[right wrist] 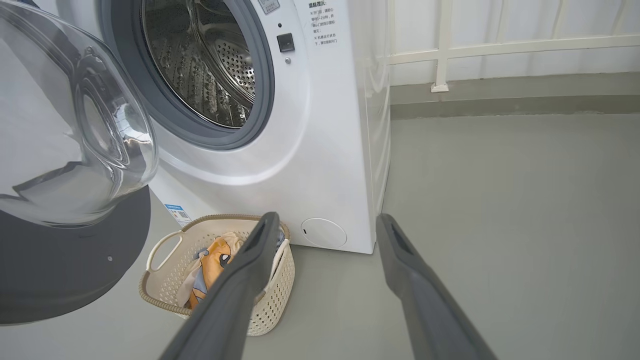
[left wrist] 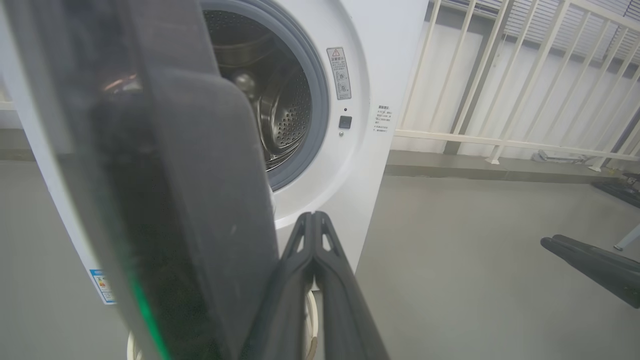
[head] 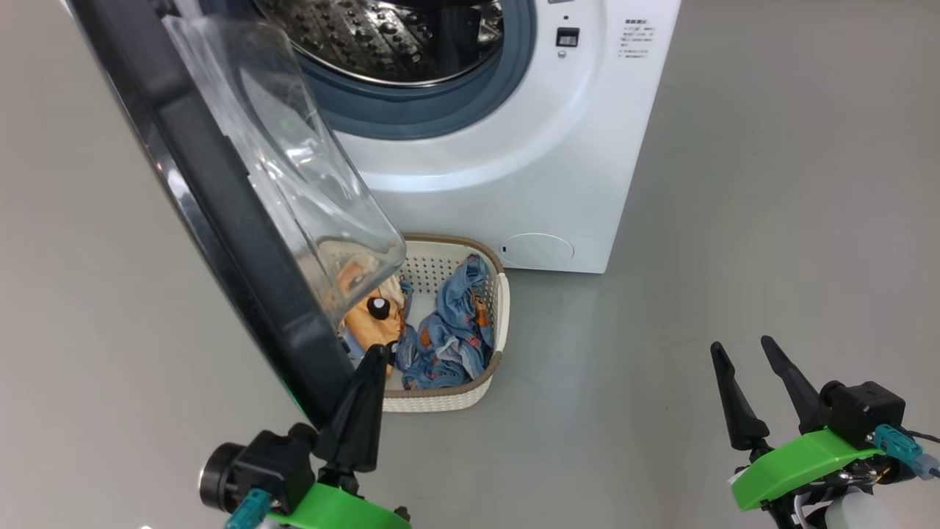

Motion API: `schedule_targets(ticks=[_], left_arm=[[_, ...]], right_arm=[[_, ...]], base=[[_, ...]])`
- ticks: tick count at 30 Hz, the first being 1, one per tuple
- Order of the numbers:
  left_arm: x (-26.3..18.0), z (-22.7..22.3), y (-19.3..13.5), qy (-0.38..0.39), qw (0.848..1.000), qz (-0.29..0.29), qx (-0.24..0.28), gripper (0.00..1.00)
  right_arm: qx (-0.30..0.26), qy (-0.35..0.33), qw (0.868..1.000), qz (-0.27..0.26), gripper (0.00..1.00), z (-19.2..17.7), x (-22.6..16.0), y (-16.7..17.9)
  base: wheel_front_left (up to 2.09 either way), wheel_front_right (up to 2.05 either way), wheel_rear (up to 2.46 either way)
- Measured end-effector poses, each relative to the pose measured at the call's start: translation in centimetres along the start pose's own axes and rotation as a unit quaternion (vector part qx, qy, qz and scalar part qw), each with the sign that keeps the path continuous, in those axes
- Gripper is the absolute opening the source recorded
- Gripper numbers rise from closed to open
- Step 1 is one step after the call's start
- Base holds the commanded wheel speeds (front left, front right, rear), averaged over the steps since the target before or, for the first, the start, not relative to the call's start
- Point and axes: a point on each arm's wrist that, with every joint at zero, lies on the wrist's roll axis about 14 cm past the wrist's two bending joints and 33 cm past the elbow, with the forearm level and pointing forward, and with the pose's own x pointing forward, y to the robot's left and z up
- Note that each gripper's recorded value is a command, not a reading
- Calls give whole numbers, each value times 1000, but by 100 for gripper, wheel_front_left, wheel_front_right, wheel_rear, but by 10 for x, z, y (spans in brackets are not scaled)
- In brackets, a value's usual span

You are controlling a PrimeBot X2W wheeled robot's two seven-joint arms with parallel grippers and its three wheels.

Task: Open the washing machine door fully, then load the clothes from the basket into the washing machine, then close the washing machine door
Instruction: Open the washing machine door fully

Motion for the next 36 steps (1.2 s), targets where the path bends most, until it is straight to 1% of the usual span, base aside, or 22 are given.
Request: schedule_targets(ticks=[25,36], left_arm=[[-22,7,29,12,998,60,15,0],[-29,10,39,15,996,88,12,0]], right_arm=[[7,11,999,42,100,-9,14,31],[10,14,999,51,100,-12,18,38]], base=[[0,0,0],[0,0,0]])
